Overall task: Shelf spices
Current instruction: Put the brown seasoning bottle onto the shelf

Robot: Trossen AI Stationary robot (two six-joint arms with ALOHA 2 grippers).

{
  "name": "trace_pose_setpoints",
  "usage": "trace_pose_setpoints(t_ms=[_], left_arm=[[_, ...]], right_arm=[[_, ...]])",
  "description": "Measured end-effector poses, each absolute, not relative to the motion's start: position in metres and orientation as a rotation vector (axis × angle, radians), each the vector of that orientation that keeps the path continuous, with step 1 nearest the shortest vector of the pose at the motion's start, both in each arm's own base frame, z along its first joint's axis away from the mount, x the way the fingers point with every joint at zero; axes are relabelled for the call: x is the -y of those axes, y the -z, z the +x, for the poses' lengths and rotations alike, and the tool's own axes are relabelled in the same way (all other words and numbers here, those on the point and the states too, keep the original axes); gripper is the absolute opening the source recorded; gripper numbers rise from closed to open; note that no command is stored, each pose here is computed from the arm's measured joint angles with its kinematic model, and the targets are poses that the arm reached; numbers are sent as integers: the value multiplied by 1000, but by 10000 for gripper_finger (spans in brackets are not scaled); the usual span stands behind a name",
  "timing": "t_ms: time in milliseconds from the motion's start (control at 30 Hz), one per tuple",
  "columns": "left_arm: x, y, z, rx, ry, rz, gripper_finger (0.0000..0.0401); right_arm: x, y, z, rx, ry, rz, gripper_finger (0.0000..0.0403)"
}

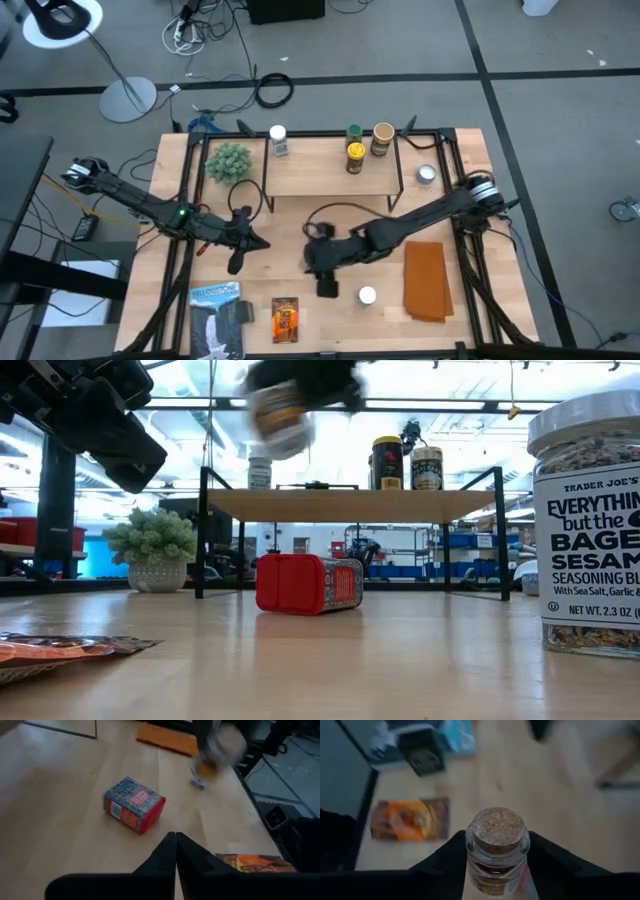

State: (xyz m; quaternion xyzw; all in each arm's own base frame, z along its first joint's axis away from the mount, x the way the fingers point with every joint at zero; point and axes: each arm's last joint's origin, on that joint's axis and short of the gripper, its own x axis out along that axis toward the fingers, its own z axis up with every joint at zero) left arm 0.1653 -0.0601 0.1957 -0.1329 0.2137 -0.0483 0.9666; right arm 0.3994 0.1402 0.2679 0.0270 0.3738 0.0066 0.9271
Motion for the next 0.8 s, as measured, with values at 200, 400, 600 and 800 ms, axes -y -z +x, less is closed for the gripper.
trace_pose_setpoints(t_ms=[200,400,600,800], left_arm=[[60,-196,165,-433,96,-283,15],[60,-196,165,-434,93,-298,15],[60,-196,165,-433,93,-298,15],[60,-196,165,-433,94,-293,15]], right_arm=[[-156,-288,335,-830,207,16,171],[-160,-276,266,-719,436,94,179],[-133,-257,218,-569,560,244,173],[-87,-268,200,-447,606,225,177]])
